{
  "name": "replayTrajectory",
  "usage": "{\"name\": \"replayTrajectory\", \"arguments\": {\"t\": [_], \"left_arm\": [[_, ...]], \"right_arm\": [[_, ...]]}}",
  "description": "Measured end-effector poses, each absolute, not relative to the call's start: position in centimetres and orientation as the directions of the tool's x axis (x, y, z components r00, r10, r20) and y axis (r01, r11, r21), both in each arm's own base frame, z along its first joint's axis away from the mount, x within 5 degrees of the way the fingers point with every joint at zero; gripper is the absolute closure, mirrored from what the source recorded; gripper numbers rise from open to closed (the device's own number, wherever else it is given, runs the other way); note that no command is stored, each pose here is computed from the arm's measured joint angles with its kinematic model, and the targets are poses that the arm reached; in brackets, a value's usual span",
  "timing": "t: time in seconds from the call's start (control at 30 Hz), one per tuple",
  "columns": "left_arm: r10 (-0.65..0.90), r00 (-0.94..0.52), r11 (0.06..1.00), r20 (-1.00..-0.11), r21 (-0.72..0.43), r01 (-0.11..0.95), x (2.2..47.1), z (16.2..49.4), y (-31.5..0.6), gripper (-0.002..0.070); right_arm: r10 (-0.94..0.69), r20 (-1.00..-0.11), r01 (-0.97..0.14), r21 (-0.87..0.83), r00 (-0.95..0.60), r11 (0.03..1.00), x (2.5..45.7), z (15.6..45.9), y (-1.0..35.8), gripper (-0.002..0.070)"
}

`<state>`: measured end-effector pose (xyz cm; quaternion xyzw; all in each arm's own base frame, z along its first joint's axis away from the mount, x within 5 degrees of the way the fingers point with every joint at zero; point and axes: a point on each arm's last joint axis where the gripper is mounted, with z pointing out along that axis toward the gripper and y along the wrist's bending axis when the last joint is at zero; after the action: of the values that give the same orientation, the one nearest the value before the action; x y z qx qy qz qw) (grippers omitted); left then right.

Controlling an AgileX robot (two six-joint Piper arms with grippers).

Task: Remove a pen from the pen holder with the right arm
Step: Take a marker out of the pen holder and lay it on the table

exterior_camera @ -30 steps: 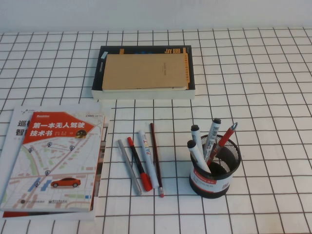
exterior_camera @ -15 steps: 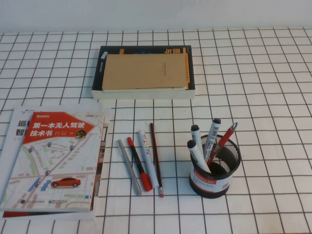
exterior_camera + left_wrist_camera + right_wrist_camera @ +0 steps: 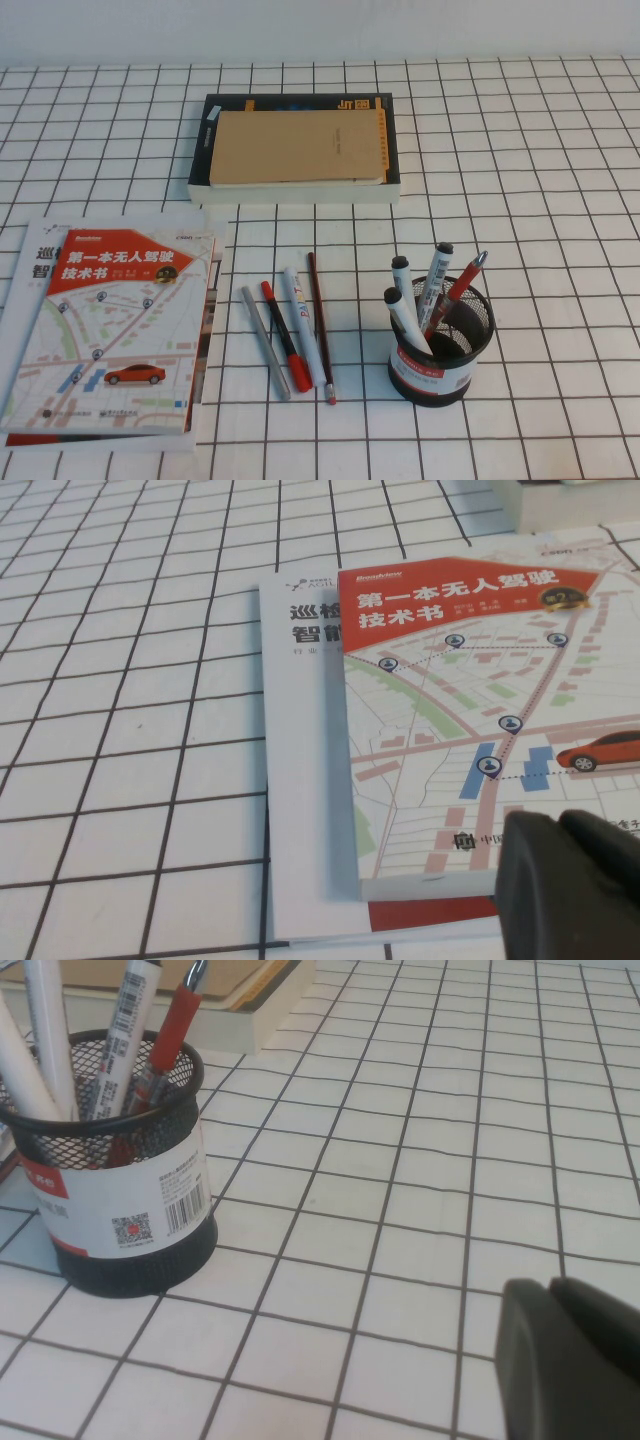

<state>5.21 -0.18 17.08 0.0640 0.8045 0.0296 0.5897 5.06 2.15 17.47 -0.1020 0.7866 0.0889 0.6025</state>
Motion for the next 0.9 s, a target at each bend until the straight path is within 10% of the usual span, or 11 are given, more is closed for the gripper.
{"name": "replayTrajectory", "arguments": {"t": [0.33,0.9], "left_arm": [[0.138,-0.296,0.990,-0.945,0.123,0.068,5.2,17.1,-0.2,0.0679],[0.138,-0.296,0.990,-0.945,0.123,0.068,5.2,17.1,-0.2,0.0679]], "right_arm": [[0.006,-0.968,-0.268,0.076,-0.252,0.960,5.1,17.6,2.3,0.0693],[0.635,-0.764,-0.168,0.644,-0.114,0.746,5.5,20.0,1.6,0.0692]]}}
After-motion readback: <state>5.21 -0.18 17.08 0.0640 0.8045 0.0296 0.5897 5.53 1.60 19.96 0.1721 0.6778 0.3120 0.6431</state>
